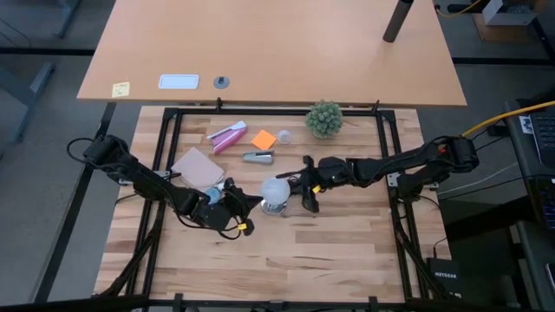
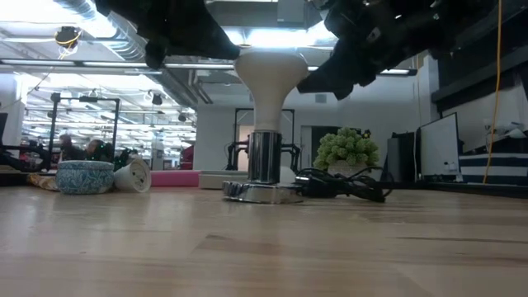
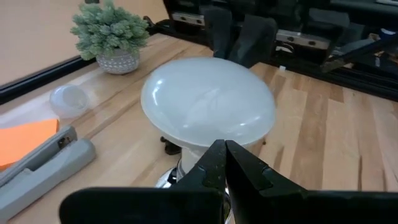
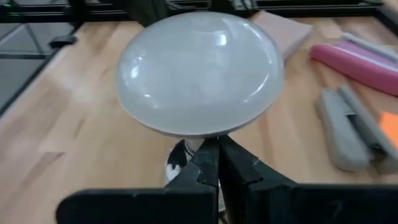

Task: Screw lightbulb
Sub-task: Insert the lightbulb on the lamp

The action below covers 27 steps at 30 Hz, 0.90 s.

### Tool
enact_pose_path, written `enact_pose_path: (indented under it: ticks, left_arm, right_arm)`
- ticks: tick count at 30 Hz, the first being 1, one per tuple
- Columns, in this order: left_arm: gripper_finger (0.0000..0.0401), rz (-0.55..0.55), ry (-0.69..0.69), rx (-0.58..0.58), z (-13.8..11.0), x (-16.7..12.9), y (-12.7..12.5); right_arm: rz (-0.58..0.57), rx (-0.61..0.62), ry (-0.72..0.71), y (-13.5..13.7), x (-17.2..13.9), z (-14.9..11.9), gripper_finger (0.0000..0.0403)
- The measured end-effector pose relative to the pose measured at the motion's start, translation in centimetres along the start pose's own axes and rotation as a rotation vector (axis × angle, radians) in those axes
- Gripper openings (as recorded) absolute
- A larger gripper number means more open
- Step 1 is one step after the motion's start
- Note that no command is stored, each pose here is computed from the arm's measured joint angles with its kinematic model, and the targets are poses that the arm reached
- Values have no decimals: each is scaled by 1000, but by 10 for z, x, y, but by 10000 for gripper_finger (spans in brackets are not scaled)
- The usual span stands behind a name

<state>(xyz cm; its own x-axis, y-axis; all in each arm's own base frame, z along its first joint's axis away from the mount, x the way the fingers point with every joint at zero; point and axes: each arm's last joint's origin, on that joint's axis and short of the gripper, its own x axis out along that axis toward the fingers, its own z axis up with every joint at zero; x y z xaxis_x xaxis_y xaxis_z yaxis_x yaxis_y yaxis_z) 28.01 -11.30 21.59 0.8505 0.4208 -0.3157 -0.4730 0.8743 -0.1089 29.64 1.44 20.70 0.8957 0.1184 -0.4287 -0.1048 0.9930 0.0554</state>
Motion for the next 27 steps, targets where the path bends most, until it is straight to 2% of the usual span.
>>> enact_pose_path:
  ticks: [4,27]
  left_arm:
    - [1,3,0,1,0,0,0]
    - [1,78,-9,-10,3,9,10]
  right_arm:
    - [50,26,4,1,0,0,4]
    - [98,142,20,3,0,-1,4]
